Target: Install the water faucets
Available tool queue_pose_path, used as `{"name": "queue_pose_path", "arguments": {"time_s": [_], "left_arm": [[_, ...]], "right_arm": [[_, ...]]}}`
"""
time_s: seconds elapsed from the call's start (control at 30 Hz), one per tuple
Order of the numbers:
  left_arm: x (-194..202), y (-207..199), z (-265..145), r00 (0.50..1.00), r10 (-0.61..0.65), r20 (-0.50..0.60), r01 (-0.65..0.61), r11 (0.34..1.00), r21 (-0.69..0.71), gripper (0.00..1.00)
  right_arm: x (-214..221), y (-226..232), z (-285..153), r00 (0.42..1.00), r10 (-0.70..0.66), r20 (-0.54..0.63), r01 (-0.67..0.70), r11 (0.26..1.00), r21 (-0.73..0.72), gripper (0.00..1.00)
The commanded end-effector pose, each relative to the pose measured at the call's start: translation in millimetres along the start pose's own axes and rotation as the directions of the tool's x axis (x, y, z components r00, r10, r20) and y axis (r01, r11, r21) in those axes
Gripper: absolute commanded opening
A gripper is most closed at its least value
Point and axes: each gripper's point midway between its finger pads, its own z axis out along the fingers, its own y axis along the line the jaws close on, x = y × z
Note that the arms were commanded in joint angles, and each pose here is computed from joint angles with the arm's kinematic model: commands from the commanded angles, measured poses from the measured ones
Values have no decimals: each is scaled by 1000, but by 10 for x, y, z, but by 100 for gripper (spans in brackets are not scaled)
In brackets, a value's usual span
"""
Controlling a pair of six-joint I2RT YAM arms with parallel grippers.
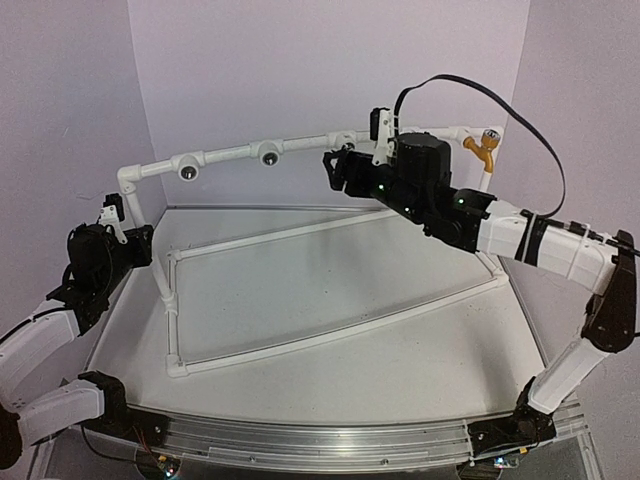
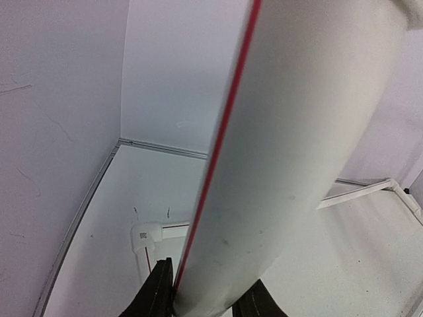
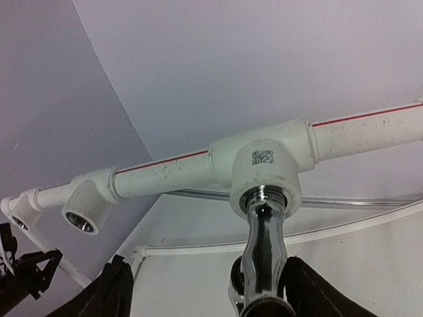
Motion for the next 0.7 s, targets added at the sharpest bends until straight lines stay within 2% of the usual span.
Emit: {"name": "queue_pose_path", "arguments": {"time_s": [0.0, 0.07, 0.13, 0.2, 0.27, 0.3, 0.33, 0.37, 0.4, 0.5, 0.57, 0.63, 0.67], "left_arm": [[237, -265, -13, 984, -127, -125, 142, 983, 117, 0], [238, -268, -11, 984, -127, -127, 142, 983, 119, 0], [241, -270, -10, 984, -127, -128, 143, 983, 120, 0], [243, -272, -10, 983, -127, -129, 143, 982, 121, 0], [251, -273, -6, 983, -127, -132, 143, 982, 121, 0], [248, -275, -5, 983, -127, -132, 143, 982, 121, 0], [249, -275, -3, 983, -127, -133, 143, 982, 121, 0], [248, -273, -4, 983, -127, -132, 143, 982, 121, 0], [252, -269, -4, 983, -127, -132, 143, 983, 119, 0], [248, -265, -2, 983, -126, -130, 142, 983, 117, 0], [244, -268, 3, 983, -125, -131, 141, 983, 117, 0], [239, -271, 6, 983, -125, -131, 141, 983, 118, 0], [235, -273, 7, 983, -125, -131, 141, 983, 118, 0]], "right_arm": [[-125, 148, -464, 976, -208, -64, 202, 976, -84, 83], [-108, 154, -610, 942, -319, -104, 307, 944, -122, 86], [-117, 205, -788, 871, -477, -117, 450, 871, -197, 88], [-113, 239, -948, 760, -641, -106, 599, 755, -268, 87], [-100, 275, -1076, 614, -787, -60, 735, 598, -322, 85], [-78, 251, -1106, 494, -869, -30, 818, 476, -324, 84], [-58, 213, -1124, 346, -938, -3, 889, 329, -318, 84], [-46, 159, -1124, 234, -972, 3, 926, 222, -306, 84], [-50, 92, -1097, 85, -996, 9, 955, 79, -287, 83], [-148, -113, -909, -248, -967, -65, 947, -227, -227, 84], [-245, -185, -755, -418, -900, -120, 900, -393, -187, 85], [-346, -181, -615, -548, -822, -151, 835, -531, -143, 86], [-392, -154, -559, -595, -788, -159, 804, -582, -123, 86]]}}
